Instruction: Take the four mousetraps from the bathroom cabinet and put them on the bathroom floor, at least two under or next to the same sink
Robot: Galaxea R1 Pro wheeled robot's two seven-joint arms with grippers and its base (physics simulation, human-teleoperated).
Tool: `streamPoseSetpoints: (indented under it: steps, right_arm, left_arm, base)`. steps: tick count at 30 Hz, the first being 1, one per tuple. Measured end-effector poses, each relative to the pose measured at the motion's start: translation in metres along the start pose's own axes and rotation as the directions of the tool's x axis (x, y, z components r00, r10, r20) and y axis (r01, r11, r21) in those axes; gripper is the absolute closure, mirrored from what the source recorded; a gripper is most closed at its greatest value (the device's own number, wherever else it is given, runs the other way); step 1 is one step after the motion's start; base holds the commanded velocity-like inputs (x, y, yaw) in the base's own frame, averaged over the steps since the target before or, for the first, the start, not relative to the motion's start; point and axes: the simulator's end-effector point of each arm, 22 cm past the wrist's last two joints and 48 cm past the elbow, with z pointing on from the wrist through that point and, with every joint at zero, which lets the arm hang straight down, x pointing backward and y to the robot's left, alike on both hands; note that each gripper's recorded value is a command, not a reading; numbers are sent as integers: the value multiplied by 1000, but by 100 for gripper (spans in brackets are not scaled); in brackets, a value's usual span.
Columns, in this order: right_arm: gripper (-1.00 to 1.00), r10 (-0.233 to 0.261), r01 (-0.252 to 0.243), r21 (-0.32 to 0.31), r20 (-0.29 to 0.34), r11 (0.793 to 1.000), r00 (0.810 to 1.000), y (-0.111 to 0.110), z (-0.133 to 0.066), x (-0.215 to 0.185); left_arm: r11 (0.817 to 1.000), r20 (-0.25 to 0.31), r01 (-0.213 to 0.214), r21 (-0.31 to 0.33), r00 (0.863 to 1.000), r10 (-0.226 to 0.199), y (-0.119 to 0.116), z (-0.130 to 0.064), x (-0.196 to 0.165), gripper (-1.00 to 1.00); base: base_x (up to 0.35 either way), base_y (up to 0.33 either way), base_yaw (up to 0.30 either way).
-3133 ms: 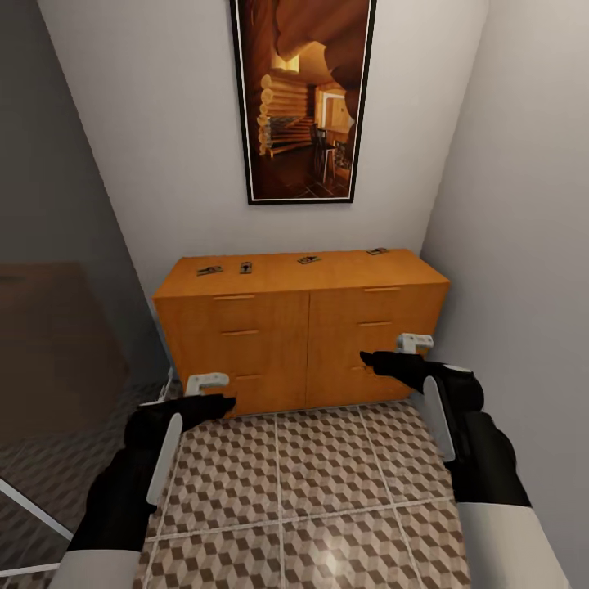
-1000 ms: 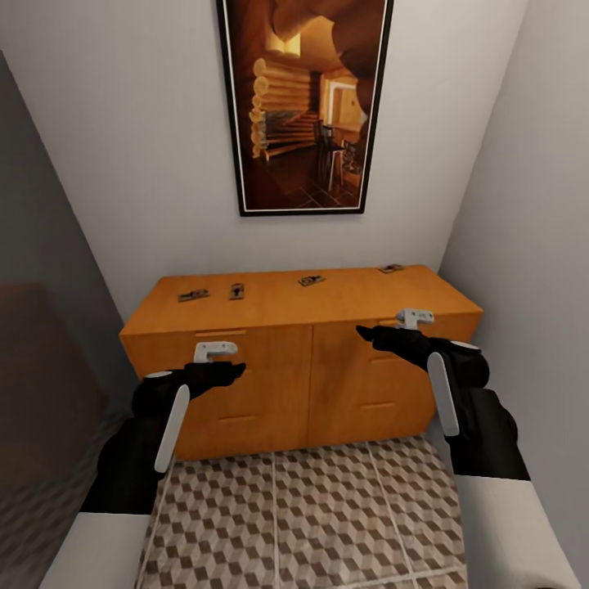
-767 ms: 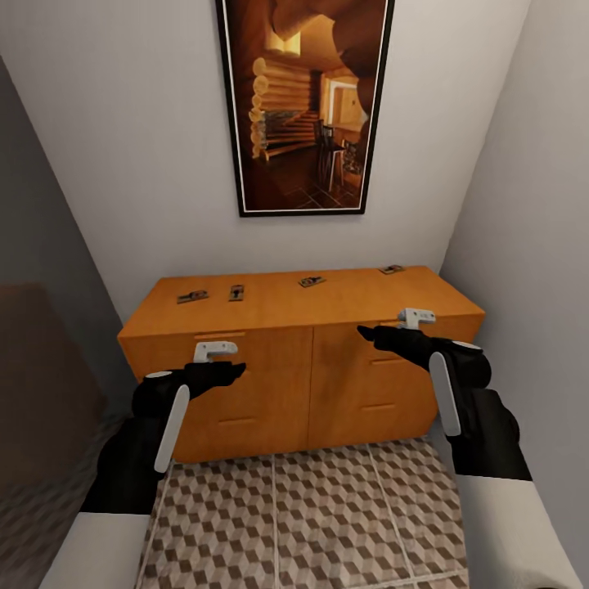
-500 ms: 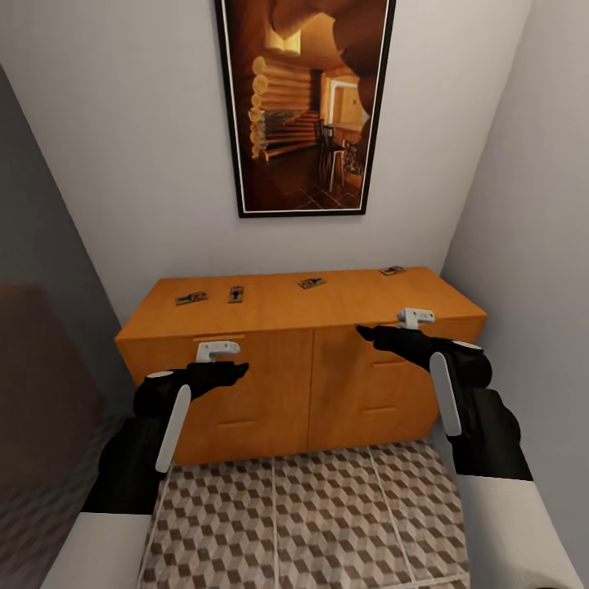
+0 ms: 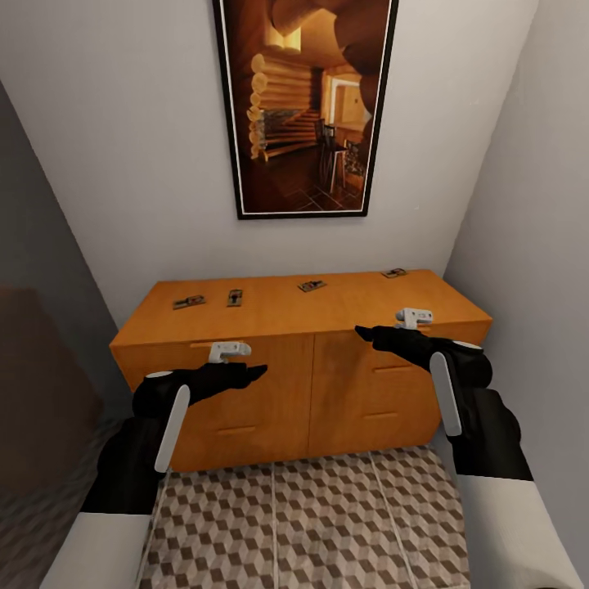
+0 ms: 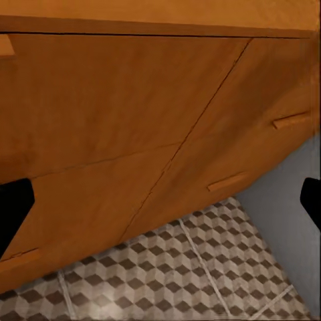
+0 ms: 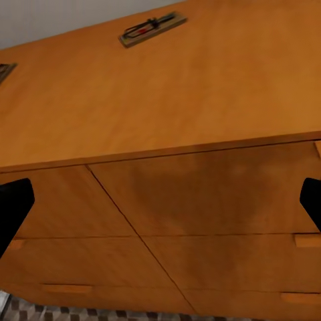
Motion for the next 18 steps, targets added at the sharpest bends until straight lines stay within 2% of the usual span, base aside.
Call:
streamPoseSetpoints:
  steps: [1, 7, 11, 14, 18]
  right_arm:
    - [-100, 2, -2, -9, -1, 1000, 1000, 2, 0, 0]
    - [-100, 2, -2, -83, -1, 997, 1000, 17, -1, -1]
    - [-100, -11, 13, -145, 15, 989, 1000, 24, -8, -12]
    - [-100, -19, 23, -186, 23, 982, 1000, 24, -14, -22]
    - [-100, -17, 19, -207, 11, 978, 1000, 27, -17, -32]
  left_arm:
    - [999, -2, 1, 46, 1000, -1, -9, 0, 0, -100]
    - [987, -3, 2, 164, 1000, -1, -35, -4, 0, -100]
    - [974, 14, -7, 226, 1000, 4, -49, -8, -12, -100]
    - [963, 44, -22, 270, 999, 11, -61, -12, -33, -100]
    - [956, 65, -34, 293, 998, 16, -67, -17, -58, -100]
  base:
    - [6, 0, 0]
    - [3, 0, 0]
    - [1, 0, 0]
    - [0, 0, 0]
    - [0, 0, 0]
